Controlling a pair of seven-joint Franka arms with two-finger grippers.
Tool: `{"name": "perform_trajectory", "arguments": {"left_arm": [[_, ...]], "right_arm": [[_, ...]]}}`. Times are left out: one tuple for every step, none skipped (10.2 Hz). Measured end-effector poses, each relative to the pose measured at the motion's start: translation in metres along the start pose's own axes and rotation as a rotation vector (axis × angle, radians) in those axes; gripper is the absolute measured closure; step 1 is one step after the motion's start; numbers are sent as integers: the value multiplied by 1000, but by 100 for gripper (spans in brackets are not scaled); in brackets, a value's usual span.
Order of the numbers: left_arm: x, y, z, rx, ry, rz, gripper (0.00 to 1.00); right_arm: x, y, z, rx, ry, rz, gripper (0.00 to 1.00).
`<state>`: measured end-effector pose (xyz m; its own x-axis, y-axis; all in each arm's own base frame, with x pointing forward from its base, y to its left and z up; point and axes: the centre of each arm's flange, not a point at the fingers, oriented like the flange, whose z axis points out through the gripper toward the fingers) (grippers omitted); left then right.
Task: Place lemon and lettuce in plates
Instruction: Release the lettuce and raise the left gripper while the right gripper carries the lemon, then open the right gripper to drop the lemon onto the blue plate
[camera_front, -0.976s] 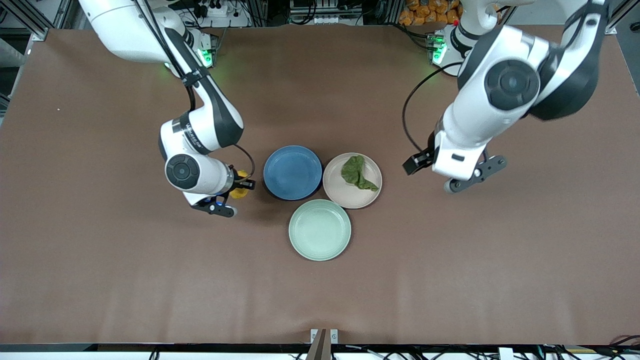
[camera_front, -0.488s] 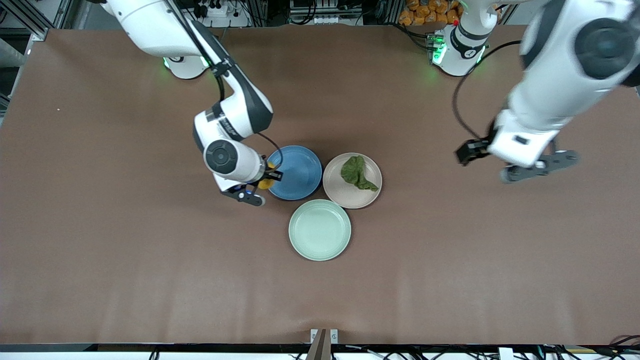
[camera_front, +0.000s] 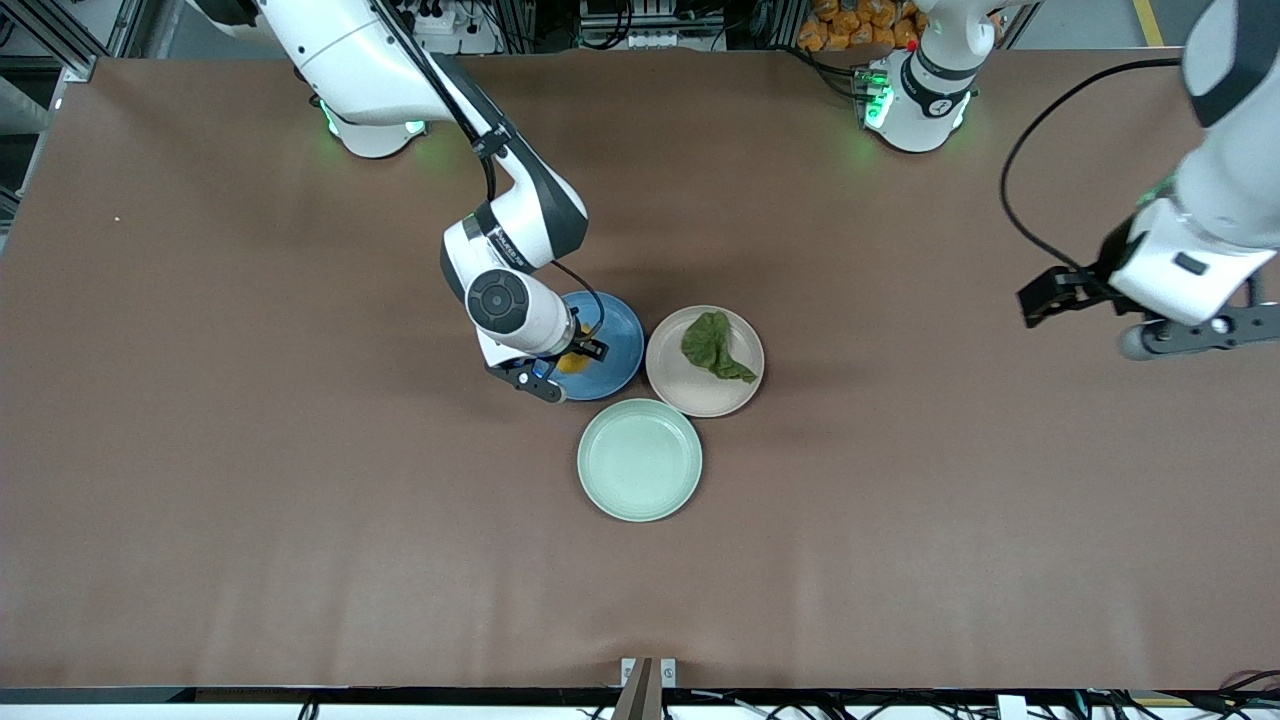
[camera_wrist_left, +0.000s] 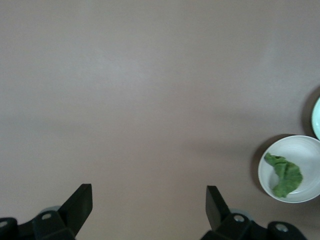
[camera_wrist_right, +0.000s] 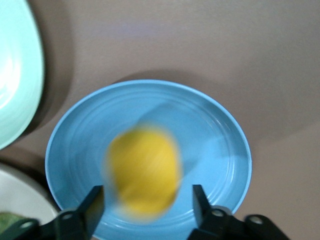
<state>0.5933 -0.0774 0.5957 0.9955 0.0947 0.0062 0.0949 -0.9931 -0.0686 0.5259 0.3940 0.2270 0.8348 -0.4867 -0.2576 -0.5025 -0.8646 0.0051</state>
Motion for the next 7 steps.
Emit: {"name": "perform_trajectory", "arguments": {"left_arm": [[2,-13,-1,1,2,4,0],[2,-19,-3,1,4,6,0],[2,-18,-4,1,6,7,0],[1,-17,-5,1,8,9,0],[0,-16,-7,2,13,10,0],[-2,-17,-10,5,18,8,0],[-3,-18,-14,10,25,4,0]], "right_arm": [[4,2,-1,0,3,21,4],[11,5,-3,0,5,32,0],[23,12,-8,-12,7,33,0],[44,26,-19,-35,8,10,0],[69,46,-35,-70,28,-16,0],[96,69,-53,-100,48,-41,0],[121,91,-66,-111,51,-77,0]]}}
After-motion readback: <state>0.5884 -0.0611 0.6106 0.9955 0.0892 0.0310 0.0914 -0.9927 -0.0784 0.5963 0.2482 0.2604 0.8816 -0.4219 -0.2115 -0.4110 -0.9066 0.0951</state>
